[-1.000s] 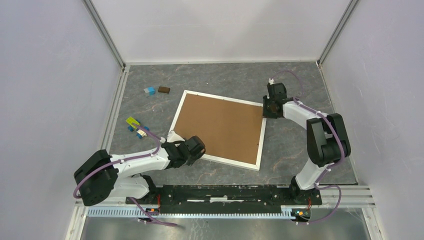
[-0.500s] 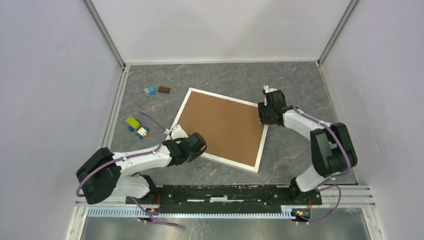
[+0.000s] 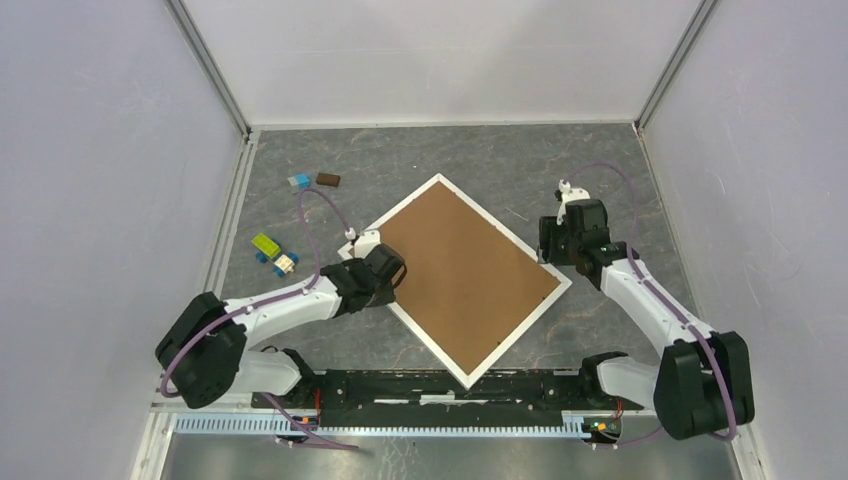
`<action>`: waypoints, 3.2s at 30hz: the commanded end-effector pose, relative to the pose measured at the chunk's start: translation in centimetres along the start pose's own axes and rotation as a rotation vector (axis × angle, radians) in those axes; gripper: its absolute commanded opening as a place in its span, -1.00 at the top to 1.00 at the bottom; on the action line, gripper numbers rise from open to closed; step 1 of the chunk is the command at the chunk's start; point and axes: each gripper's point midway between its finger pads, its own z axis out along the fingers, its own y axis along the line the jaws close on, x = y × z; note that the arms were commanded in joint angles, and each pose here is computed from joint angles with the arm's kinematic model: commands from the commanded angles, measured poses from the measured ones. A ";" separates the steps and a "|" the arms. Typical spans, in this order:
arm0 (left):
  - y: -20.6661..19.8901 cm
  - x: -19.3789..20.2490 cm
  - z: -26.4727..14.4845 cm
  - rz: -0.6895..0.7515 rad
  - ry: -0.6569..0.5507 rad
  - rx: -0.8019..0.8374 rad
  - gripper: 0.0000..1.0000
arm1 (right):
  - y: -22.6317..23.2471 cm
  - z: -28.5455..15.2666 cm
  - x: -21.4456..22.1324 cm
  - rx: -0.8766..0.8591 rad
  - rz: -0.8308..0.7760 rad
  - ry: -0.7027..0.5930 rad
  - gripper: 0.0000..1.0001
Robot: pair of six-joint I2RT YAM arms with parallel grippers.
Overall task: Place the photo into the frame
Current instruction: Adjust the photo frame at the center of the board, then install the photo frame at the center of the board.
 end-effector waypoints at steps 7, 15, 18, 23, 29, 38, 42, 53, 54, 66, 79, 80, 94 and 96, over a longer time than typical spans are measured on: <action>0.8 -7.3 2.6 0.277 -0.046 -0.087 0.95 | 0.8 -2.1 0.9 -0.072 -0.024 -0.030 -0.23; 0.6 -8.4 1.2 0.230 -0.058 -0.094 -0.28 | 1.2 -2.9 0.5 -0.101 -0.051 -0.058 -0.23; -0.2 -7.1 -0.4 0.182 -0.021 0.006 -0.58 | 1.2 -3.0 0.6 -0.103 -0.057 -0.063 -0.23; -1.2 -4.2 -3.1 0.055 0.054 0.117 -0.90 | 1.5 -2.9 0.9 -0.122 -0.060 -0.067 -0.23; -3.4 1.4 -4.7 -0.174 0.149 0.184 -0.84 | 1.3 -2.5 1.1 -0.111 -0.065 -0.049 -0.22; -3.1 3.2 -1.9 -0.229 0.143 0.100 -0.49 | 2.3 -2.0 0.8 -0.154 -0.021 -0.041 -0.22; -2.7 3.0 -0.7 -0.159 0.124 0.050 -0.32 | 2.6 -2.3 0.6 -0.171 -0.018 -0.048 -0.22; 1.6 1.3 0.8 0.033 0.045 -0.055 0.71 | 2.1 -1.9 1.1 -0.158 -0.055 -0.043 -0.22; 2.1 1.2 1.1 0.019 0.061 -0.055 0.90 | 2.0 -1.7 1.2 -0.149 -0.058 -0.033 -0.23; 3.3 -0.1 2.0 0.048 0.096 0.005 0.96 | 1.9 0.9 5.0 -0.227 0.029 0.135 -0.05; 3.3 0.4 2.7 0.029 0.125 0.027 0.96 | 0.1 0.5 6.7 -0.132 0.003 0.153 0.27; 3.3 0.5 2.7 0.027 0.125 0.027 0.96 | 0.2 0.6 6.8 -0.140 0.003 0.159 0.29; 3.3 0.5 2.8 0.024 0.122 0.031 0.96 | 1.6 0.8 7.7 -0.200 -0.016 0.182 0.31; 3.3 0.5 2.8 0.024 0.123 0.031 0.96 | 1.9 0.8 7.9 -0.206 -0.019 0.186 0.31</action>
